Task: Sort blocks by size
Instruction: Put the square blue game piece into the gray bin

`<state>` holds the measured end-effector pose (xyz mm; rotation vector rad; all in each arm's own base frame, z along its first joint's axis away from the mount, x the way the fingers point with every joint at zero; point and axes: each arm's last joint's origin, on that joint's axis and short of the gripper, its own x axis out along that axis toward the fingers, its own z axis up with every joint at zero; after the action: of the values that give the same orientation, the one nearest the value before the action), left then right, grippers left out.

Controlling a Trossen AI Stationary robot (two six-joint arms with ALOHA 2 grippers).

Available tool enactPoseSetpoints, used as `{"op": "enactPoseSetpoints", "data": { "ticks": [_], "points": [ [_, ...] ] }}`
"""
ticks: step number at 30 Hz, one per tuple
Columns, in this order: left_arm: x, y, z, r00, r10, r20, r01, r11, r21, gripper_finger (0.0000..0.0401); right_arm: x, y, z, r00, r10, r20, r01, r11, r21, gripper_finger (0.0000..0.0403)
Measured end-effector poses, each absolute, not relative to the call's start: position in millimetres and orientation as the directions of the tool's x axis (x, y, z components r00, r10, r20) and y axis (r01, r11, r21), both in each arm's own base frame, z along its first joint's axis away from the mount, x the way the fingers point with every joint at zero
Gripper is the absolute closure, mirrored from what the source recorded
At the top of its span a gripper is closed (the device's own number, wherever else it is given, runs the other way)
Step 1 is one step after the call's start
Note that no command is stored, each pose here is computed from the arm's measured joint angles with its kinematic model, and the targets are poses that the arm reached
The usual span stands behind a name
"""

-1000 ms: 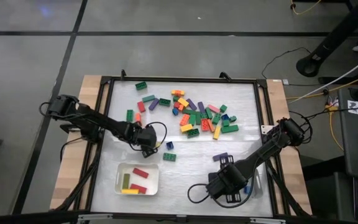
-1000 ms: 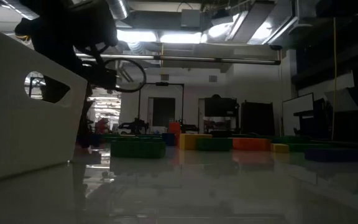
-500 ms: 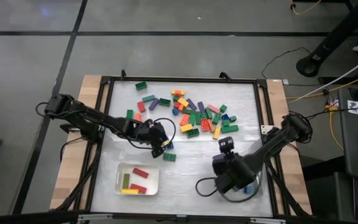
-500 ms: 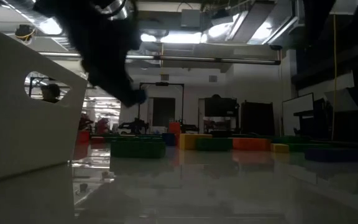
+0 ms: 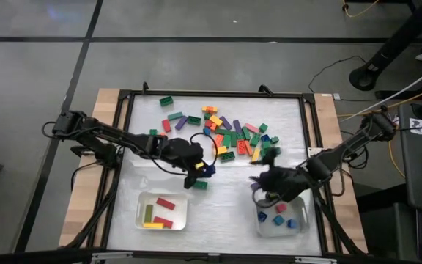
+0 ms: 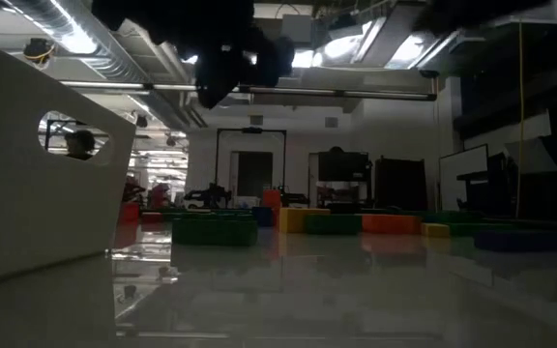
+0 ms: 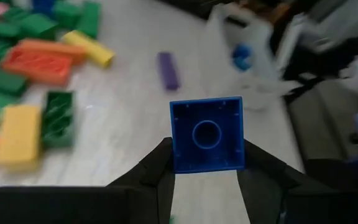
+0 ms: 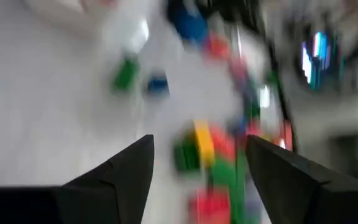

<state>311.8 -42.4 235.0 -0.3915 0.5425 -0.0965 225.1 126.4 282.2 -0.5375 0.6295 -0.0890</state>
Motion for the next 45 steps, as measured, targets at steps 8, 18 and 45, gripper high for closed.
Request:
{"op": "enactPoseSetpoints", "data": {
  "ticks": [8,18,45],
  "points": [
    [314,-49,242,0.855,-0.324,-0.406,0.125,0.887,-0.445,0.0273,273,120,266,0.937,0.049,-0.347,-0.262,0.755,-0.601,0.0150],
    [313,-60,243,0.848,-0.359,-0.390,0.165,0.878,-0.449,0.0272,311,96,252,0.938,0.230,-0.260,-0.342,0.738,-0.582,0.0150],
    [314,-60,247,0.863,-0.359,-0.355,0.183,0.878,-0.442,0.0272,336,80,239,0.910,0.356,-0.211,-0.410,0.707,-0.576,0.0150]
  ]
}}
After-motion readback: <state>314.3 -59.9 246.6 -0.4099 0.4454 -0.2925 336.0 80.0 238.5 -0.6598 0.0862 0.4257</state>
